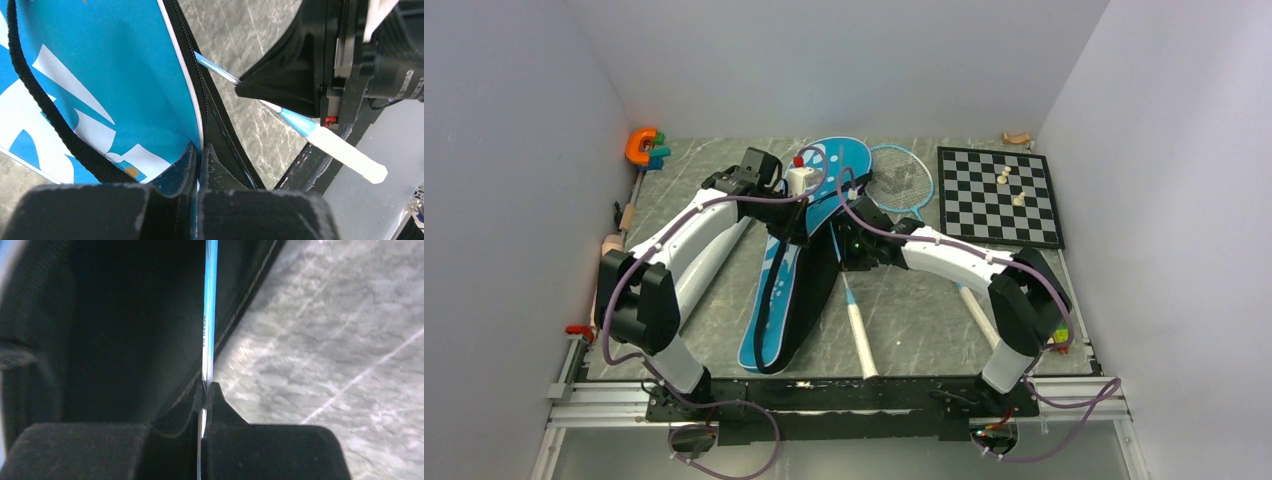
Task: Pack up the badminton gear
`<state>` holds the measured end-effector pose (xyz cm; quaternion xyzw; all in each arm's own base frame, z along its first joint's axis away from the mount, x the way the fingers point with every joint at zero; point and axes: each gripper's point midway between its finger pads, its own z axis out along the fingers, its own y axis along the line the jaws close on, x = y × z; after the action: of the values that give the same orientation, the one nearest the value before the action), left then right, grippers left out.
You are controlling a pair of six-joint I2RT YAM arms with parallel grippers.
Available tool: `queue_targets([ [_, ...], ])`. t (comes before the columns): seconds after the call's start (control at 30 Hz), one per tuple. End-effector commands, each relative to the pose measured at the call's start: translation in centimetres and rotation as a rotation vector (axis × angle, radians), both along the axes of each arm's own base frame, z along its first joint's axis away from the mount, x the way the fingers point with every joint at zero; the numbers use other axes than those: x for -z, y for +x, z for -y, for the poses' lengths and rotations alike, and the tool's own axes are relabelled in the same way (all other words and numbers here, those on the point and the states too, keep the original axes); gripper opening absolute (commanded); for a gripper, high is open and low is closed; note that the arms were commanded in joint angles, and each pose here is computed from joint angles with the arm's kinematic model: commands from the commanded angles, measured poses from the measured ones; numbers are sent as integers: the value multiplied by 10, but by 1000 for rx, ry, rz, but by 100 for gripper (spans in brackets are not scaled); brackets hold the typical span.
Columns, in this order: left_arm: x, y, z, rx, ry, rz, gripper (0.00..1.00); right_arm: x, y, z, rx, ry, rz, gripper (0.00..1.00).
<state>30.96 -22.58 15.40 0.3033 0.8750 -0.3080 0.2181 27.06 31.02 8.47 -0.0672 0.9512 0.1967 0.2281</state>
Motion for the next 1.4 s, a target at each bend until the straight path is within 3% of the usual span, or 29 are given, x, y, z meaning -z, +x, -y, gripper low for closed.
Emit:
queue_targets([
  [0.0,-28,-13,9,75,-92,26,0,-49,40,-40,59,247,119,0],
  [0.23,-31,-21,9,94,-106,15,0,-53,77,-44,212,375,84,0],
  [0.33,-29,-22,9,98,-103,17,0,-60,80,-56,185,437,71,0],
  [0.4,-24,-21,8,98,-93,14,0,-66,78,-62,161,455,62,14],
  [0.47,-18,-19,7,97,-81,6,0,-71,71,-65,129,482,50,34],
  [0.53,-13,-17,7,98,-76,2,0,-73,65,-63,110,492,46,45],
  [0.63,-7,-13,7,93,-72,-7,0,-75,60,-57,87,484,42,54],
  [0.77,-7,-10,8,88,-73,-12,0,-78,65,-35,90,459,46,56],
  [0.9,-10,-9,6,80,-79,-8,0,-84,95,29,198,350,127,59],
  [1.0,-11,-8,3,69,-85,-9,0,-74,123,88,310,146,184,62],
  [1.13,-13,-7,-3,57,-88,-12,0,-38,138,162,424,-137,153,66],
  [1.37,-21,-9,-11,49,-80,27,0,19,141,227,532,-272,63,65],
])
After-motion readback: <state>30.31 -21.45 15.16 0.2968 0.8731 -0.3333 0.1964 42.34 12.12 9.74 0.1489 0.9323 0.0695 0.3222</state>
